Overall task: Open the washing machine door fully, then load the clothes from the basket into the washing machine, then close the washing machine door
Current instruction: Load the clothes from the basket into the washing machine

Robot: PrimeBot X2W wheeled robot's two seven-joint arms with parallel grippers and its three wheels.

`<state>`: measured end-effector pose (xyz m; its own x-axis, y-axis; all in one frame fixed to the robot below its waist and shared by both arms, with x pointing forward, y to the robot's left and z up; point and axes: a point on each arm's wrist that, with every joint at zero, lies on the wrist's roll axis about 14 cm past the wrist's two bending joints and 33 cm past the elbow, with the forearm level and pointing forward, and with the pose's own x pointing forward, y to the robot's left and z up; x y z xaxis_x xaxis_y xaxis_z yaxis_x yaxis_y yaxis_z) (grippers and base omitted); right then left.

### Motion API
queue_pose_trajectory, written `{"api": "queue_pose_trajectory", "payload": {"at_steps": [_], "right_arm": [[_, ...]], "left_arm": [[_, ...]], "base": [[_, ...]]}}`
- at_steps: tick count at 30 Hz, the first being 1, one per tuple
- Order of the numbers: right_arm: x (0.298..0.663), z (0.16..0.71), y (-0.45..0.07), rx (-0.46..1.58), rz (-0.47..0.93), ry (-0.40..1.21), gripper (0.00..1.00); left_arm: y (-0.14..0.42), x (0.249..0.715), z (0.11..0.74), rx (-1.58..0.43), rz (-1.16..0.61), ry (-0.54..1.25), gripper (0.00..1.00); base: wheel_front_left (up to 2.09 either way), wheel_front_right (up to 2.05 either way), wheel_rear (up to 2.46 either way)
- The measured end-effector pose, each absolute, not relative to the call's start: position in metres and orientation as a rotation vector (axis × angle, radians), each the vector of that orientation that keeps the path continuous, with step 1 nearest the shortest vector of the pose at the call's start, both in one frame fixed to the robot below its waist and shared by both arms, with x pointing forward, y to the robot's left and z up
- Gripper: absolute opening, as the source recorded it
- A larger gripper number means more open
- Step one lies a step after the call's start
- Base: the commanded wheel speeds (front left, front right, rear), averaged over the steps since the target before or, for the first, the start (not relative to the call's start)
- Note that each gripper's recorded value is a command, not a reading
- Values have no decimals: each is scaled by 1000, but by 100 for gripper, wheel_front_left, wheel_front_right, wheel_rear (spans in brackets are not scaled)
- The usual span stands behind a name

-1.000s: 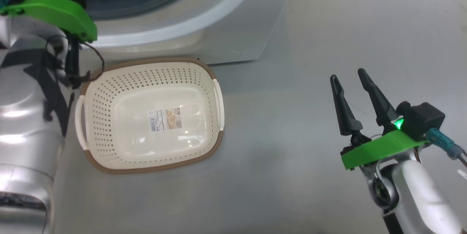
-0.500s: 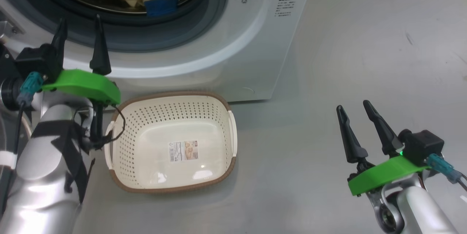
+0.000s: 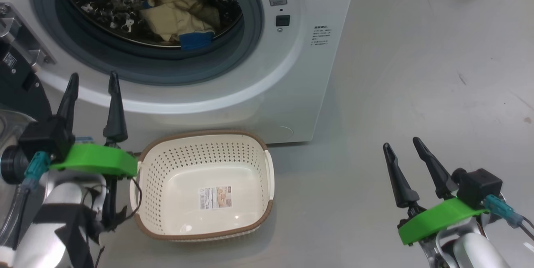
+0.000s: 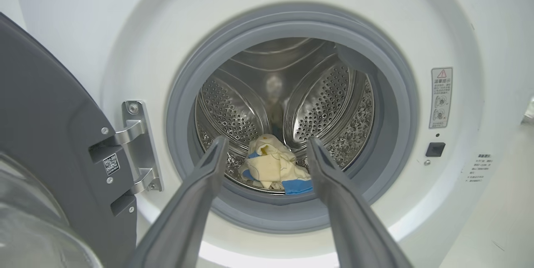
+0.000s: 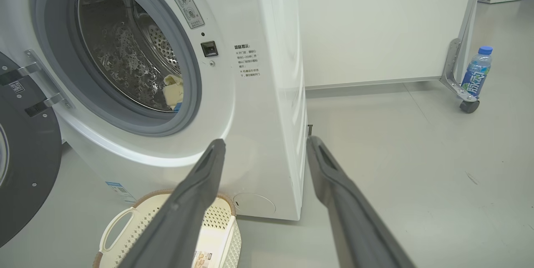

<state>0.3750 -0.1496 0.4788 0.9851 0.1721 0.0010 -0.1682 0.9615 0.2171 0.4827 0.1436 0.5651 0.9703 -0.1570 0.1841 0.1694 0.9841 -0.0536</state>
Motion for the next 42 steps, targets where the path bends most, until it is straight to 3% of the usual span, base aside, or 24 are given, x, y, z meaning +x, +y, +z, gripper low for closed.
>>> {"api": "queue_pose_trajectory", "payload": {"at_steps": [24,42], "right_arm": [[365,490,-152,203,170,-15,100],[366,488,-156,180,162,-10,100]], "left_arm": [[185,400,517,-45,-22,-49,100],[185,398,508,-48,-31,-11,100]], "base": [[0,0,0],[0,0,0]]}}
